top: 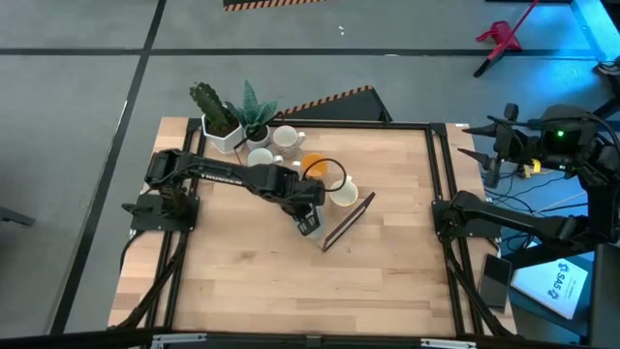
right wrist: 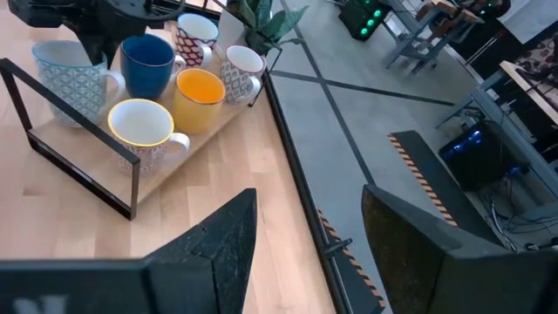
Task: Place coffee mugs
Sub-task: Put the green mug on the shelf
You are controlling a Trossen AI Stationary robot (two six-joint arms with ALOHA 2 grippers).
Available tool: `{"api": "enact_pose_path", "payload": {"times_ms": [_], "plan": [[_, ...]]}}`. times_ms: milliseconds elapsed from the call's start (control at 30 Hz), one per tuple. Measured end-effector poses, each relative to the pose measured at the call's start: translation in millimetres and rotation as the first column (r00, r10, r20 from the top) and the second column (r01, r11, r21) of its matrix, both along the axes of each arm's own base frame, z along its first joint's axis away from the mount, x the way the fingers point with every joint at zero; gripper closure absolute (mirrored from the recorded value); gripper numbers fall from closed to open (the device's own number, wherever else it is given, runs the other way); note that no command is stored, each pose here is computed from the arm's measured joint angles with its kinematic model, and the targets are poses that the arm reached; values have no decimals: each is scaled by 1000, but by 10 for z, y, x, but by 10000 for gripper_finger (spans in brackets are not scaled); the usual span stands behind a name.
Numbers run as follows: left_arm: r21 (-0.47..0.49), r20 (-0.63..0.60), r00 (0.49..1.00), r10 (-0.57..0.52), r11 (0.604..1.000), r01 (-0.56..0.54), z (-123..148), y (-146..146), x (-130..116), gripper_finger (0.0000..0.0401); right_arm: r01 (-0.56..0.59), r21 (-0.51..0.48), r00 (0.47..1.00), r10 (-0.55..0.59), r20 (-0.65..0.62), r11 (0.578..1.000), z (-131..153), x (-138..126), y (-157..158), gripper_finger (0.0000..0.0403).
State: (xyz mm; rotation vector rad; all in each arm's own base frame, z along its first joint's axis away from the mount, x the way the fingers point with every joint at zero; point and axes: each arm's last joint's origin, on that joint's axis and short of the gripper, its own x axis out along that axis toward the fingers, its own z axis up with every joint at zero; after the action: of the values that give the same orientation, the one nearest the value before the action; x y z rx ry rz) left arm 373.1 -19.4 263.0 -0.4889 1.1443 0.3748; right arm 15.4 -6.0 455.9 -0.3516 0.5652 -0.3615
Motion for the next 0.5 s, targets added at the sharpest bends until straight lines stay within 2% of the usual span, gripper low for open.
{"api": "enact_pose_path", "payload": {"times_ms": [500], "plan": [[27,19,999,38,999,-39,-23,76,41,385,0,-1,1000,0,0,1000,1,1,-1,207]]}}
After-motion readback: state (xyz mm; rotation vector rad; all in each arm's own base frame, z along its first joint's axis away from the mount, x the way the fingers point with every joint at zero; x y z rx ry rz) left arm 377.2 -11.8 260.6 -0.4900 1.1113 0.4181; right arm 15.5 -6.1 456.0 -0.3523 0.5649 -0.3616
